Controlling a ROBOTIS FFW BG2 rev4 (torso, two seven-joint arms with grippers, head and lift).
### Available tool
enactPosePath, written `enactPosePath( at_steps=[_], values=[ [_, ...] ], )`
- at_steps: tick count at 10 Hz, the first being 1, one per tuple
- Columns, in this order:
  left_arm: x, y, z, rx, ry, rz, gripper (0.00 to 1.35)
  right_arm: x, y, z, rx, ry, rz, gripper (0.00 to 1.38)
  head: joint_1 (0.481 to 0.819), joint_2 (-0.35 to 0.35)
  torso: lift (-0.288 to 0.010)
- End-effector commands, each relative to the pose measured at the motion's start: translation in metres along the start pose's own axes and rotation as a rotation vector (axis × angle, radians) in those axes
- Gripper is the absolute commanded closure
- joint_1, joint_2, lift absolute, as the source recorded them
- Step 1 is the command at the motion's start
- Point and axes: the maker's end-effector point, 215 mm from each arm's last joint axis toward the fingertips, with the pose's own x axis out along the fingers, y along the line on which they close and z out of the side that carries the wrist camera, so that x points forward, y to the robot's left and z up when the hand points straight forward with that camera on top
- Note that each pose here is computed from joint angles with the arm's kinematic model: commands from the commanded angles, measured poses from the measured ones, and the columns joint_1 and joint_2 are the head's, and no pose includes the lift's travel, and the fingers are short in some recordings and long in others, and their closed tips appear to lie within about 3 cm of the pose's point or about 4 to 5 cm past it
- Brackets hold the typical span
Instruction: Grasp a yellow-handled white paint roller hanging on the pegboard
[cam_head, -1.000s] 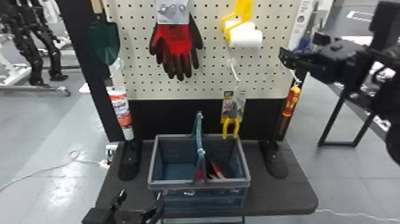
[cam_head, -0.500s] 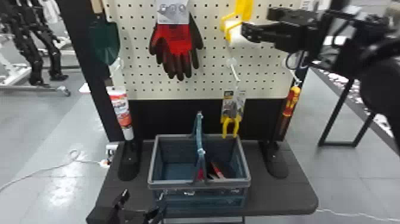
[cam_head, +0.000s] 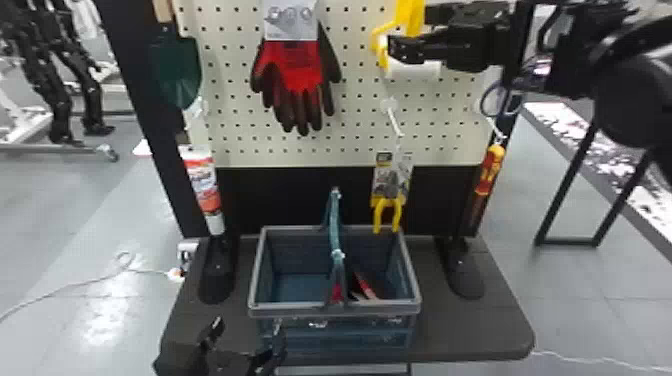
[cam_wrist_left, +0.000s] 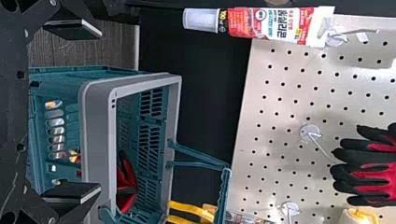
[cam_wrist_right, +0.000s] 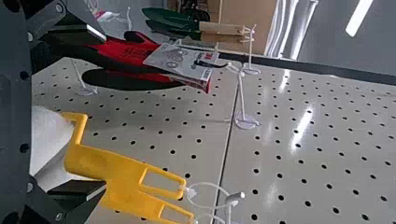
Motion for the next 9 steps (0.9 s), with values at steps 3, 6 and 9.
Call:
enactPosePath(
  at_steps=[3,6,9],
  values=[
    [0.009,-0.006,0.000,-0.008,-0.013,-0.020,0.15,0.027,0.011,-0.005,0.024,0.013,0.106,0.19,0.549,0.000,-0.100],
    [0.008,-0.005,-0.001,-0.012,-0.011,-0.023,0.15,0.030,0.001,0.010,-0.031,0.026,0.109,0.60,0.549,0.000,-0.100],
    [0.005,-0.001,0.001,-0.010,-0.019,-0.021,0.15,0.025,-0.008,0.006,-0.070,0.076,0.076,1.07,0.549,0.000,-0.100]
  ],
)
